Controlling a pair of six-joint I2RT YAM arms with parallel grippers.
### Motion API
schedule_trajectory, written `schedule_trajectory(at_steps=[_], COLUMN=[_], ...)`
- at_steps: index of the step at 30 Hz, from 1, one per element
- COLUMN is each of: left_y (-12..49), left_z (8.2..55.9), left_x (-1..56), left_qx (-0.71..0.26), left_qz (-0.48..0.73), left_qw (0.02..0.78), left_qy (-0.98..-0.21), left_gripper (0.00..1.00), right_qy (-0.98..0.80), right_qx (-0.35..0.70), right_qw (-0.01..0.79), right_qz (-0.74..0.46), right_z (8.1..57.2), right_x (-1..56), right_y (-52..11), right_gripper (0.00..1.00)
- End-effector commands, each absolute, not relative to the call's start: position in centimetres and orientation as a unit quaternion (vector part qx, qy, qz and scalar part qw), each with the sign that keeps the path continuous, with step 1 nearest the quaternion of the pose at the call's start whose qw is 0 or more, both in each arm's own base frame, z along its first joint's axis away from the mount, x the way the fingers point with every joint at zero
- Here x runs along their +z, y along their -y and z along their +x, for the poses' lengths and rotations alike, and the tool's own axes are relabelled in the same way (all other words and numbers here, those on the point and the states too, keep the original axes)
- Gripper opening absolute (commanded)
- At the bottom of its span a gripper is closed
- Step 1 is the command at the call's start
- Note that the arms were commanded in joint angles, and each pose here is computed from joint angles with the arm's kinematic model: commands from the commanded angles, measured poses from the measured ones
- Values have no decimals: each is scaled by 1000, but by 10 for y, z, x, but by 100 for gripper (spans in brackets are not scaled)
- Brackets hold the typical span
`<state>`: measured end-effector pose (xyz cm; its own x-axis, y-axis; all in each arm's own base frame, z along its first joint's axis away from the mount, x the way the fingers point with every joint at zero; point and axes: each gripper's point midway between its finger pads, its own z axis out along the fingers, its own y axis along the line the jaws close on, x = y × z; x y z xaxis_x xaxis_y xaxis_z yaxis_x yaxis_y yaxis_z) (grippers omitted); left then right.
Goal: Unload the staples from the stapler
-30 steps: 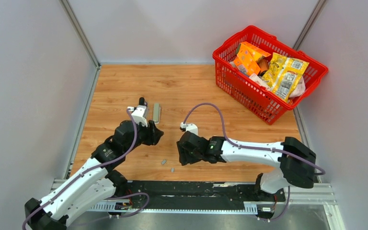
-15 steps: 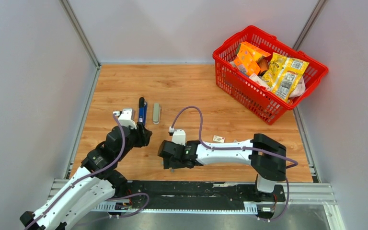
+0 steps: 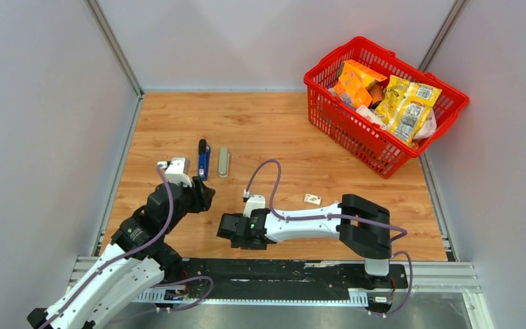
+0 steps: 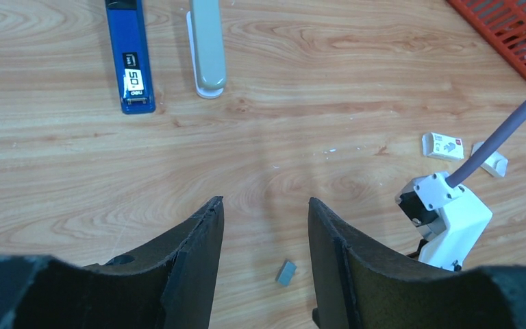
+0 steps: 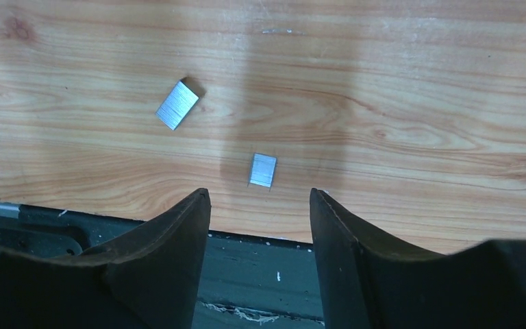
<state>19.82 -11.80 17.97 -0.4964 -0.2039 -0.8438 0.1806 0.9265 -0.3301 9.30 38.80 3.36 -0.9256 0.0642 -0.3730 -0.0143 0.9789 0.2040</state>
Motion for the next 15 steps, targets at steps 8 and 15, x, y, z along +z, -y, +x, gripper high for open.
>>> schedule_trajectory(at_steps=[8,15], left_y=[118,117], left_z=[193,192], left_x=[197,195], left_qx=[-207,-204], left_qz=[-1,3], left_qw=[512,510], left_qy=[-834,-836], left_gripper=[56,56], right_qy=[-970,-972], right_qx=[93,91], right_qw=[214,207], right_qz=[63,64], right_z=[103,102], right_x=[36,30], right_y=[-398,-403], right_gripper=[53,51])
